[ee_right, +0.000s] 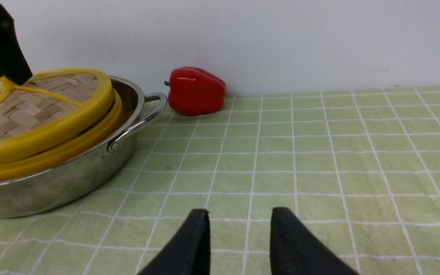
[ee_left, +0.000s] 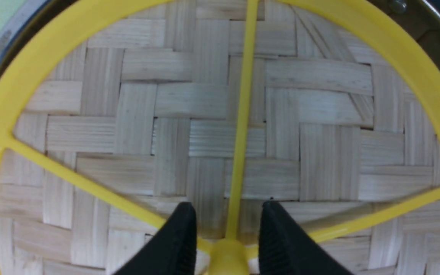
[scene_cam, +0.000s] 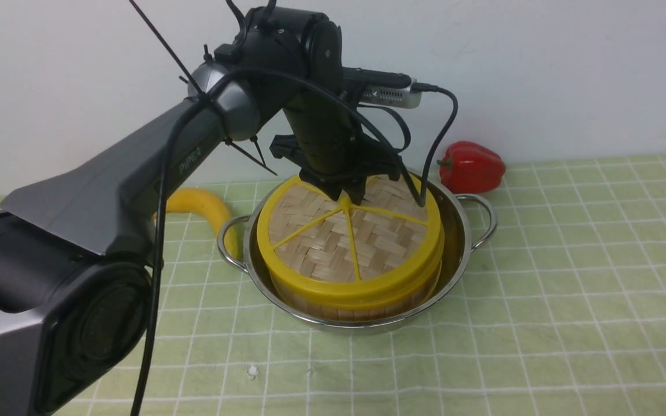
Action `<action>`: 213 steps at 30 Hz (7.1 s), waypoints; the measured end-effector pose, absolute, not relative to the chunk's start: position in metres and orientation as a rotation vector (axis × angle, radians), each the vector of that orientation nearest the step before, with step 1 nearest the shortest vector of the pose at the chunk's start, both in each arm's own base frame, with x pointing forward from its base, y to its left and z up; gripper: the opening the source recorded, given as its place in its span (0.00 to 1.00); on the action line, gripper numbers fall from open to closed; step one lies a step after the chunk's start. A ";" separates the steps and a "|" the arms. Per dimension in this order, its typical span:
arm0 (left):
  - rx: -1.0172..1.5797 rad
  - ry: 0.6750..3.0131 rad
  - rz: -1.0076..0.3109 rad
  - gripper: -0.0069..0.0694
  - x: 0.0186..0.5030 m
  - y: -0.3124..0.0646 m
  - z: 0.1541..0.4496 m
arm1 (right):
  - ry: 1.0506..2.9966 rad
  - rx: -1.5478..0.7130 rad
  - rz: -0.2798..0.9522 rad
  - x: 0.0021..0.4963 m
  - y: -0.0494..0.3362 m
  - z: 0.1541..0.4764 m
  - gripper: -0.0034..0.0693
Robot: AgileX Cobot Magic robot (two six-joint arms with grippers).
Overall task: Place the steamer in the pot on the green tablecloth, and put the lid on the steamer.
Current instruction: 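Place the yellow bamboo steamer lid onto the steamer in the pot with the left gripper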
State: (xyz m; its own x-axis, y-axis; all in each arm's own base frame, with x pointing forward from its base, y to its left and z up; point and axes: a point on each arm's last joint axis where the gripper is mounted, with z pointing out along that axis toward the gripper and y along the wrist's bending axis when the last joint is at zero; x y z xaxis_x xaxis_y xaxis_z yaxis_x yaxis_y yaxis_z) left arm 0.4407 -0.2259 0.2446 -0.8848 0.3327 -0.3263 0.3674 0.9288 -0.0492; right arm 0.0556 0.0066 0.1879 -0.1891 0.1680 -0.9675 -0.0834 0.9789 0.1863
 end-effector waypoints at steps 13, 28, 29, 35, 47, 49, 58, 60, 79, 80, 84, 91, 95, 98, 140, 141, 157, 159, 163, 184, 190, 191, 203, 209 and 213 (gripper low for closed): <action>0.506 2.779 -0.194 0.24 0.440 -0.228 0.245 | 1.747 0.063 0.226 0.056 0.007 0.188 0.38; 0.569 2.770 -0.218 0.24 0.439 -0.230 0.245 | 1.747 0.063 0.226 0.056 0.007 0.188 0.38; 0.571 2.770 -0.217 0.24 0.439 -0.230 0.245 | 1.747 0.063 0.226 0.056 0.007 0.188 0.38; 0.608 2.761 -0.213 0.24 0.438 -0.230 0.245 | 1.747 0.063 0.225 0.056 0.007 0.188 0.38; 0.694 2.740 -0.244 0.29 0.438 -0.231 0.245 | 1.747 0.063 0.225 0.056 0.007 0.188 0.38; 0.691 2.742 -0.267 0.31 0.437 -0.233 0.245 | 1.747 0.063 0.225 0.056 0.007 0.188 0.38; 0.707 2.734 -0.329 0.49 0.436 -0.237 0.246 | 1.747 0.063 0.225 0.056 0.007 0.188 0.38; 0.708 2.735 -0.329 0.49 0.435 -0.237 0.246 | 1.747 0.063 0.225 0.056 0.007 0.188 0.38; 0.575 2.694 -0.306 0.49 0.432 -0.231 0.278 | 1.747 0.063 0.225 0.056 0.007 0.188 0.38; 0.572 2.695 -0.307 0.49 0.432 -0.231 0.278 | 1.747 0.063 0.225 0.056 0.007 0.188 0.38; 0.524 2.711 -0.311 0.49 0.433 -0.231 0.277 | 1.747 0.063 0.225 0.056 0.007 0.188 0.38; 0.498 2.793 -0.293 0.48 0.428 -0.228 0.257 | 1.747 0.063 0.225 0.056 0.007 0.188 0.38; 0.503 2.837 -0.280 0.44 0.425 -0.227 0.244 | 1.747 0.063 0.225 0.056 0.007 0.188 0.38; 0.503 2.839 -0.278 0.40 0.425 -0.227 0.244 | 1.747 0.063 0.225 0.056 0.007 0.188 0.38; 0.605 2.793 -0.202 0.25 0.425 -0.223 0.250 | 1.747 0.063 0.225 0.056 0.007 0.188 0.38; 0.605 2.793 -0.201 0.25 0.425 -0.223 0.250 | 1.747 0.063 0.225 0.056 0.007 0.188 0.38; 0.630 2.769 -0.185 0.25 0.426 -0.222 0.250 | 1.747 0.063 0.225 0.056 0.007 0.188 0.38; 0.627 2.754 -0.186 0.25 0.428 -0.223 0.251 | 1.747 0.063 0.225 0.056 0.007 0.188 0.38; 0.628 2.731 -0.189 0.25 0.429 -0.224 0.251 | 1.747 0.063 0.225 0.056 0.007 0.188 0.38; 0.684 2.709 -0.197 0.25 0.429 -0.225 0.252 | 1.747 0.063 0.225 0.056 0.007 0.188 0.38; 0.694 2.724 -0.197 0.25 0.431 -0.226 0.245 | 1.747 0.063 0.225 0.056 0.007 0.188 0.38; 0.696 2.726 -0.197 0.25 0.431 -0.226 0.244 | 1.747 0.063 0.225 0.056 0.007 0.188 0.38; 0.698 2.730 -0.194 0.28 0.431 -0.226 0.242 | 1.747 0.064 0.227 0.056 0.007 0.188 0.38; 0.708 2.757 -0.125 0.54 0.430 -0.221 0.242 | 1.747 0.064 0.227 0.056 0.007 0.188 0.38; 0.701 2.730 -0.102 0.71 0.428 -0.218 0.254 | 1.747 0.063 0.226 0.056 0.007 0.188 0.38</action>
State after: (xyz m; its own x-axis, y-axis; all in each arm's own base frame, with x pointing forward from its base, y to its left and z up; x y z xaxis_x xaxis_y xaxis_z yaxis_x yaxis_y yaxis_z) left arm 0.4279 -0.2179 0.2541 -0.8283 0.4575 -0.3233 0.4804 0.8770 0.0103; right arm 0.0556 0.0066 0.1879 -0.1891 0.1682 -0.9675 -0.0834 0.9789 0.1865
